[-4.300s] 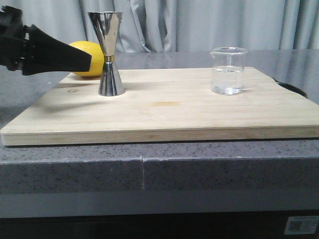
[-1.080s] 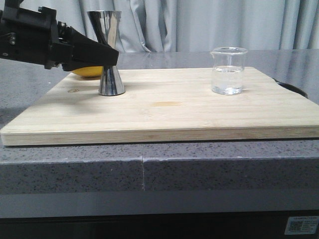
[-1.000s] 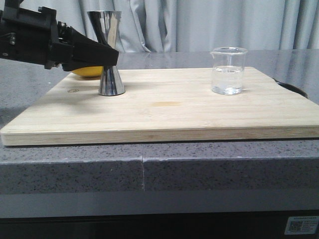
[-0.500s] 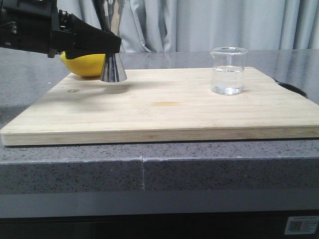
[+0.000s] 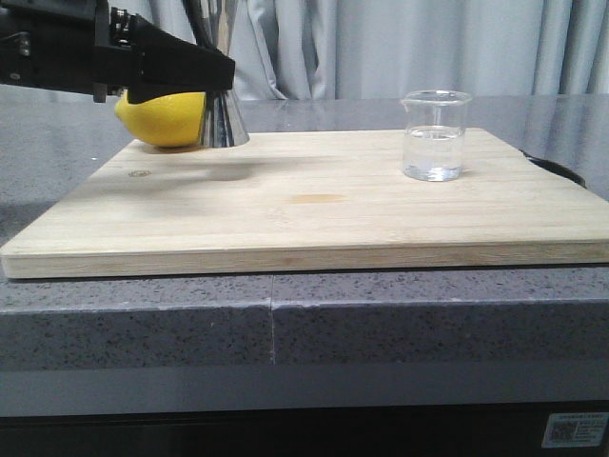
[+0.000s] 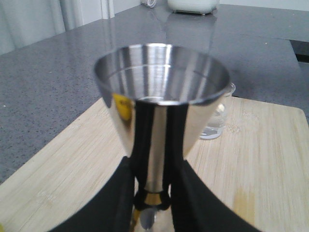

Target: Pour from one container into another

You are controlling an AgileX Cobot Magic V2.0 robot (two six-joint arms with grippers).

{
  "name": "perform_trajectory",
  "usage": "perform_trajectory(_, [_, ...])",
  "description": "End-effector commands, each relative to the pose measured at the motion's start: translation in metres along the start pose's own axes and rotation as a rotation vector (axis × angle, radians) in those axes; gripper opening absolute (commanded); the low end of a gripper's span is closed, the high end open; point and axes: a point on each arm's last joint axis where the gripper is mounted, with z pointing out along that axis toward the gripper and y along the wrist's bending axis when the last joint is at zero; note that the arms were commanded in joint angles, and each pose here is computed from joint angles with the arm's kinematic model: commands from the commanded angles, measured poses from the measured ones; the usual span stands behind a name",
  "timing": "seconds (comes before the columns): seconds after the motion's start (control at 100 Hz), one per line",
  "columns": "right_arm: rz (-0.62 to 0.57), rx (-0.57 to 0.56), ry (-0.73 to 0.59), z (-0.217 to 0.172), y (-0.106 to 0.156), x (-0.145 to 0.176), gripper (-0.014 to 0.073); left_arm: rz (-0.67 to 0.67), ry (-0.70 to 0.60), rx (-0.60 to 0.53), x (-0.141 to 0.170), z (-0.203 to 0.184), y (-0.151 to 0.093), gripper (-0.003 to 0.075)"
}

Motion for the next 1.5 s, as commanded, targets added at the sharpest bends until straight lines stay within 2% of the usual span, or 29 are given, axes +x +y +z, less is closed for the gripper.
perform_trajectory(0.0, [-0.005,-0.011,-0.121,-0.005,0.001,-0.009,0.0668,0.031,-0.133,0.022,-0.031,-0.002,-0.005,0.0061])
perform_trajectory(0.22, [0.002,-0.073,-0.061,-0.011,0.016,0.015,0.0668,0.031,-0.135,0.024,-0.031,-0.002,-0.005,0.0061])
perform_trajectory(0.44, [-0.016,-0.168,-0.053,-0.021,0.038,0.022,0.0668,0.027,-0.141,0.019,-0.031,-0.002,-0.005,0.0061])
perform_trajectory(0.75, [-0.051,-0.225,-0.009,-0.025,0.05,0.029,0.0668,0.027,-0.141,0.019,-0.031,-0.002,-0.005,0.0061])
perform_trajectory(0.95, [-0.046,-0.277,-0.099,-0.03,0.059,0.04,0.0668,0.046,-0.151,0.018,-0.037,-0.002,-0.002,0.0061])
perform_trajectory(1.1, [-0.044,-0.285,-0.106,-0.029,0.06,0.048,0.0668,0.062,-0.155,0.017,-0.041,-0.001,-0.001,0.0061])
perform_trajectory(1.49, [-0.029,-0.311,-0.129,0.004,0.07,0.068,0.0668,0.051,-0.155,0.018,-0.042,-0.001,0.0,0.0061])
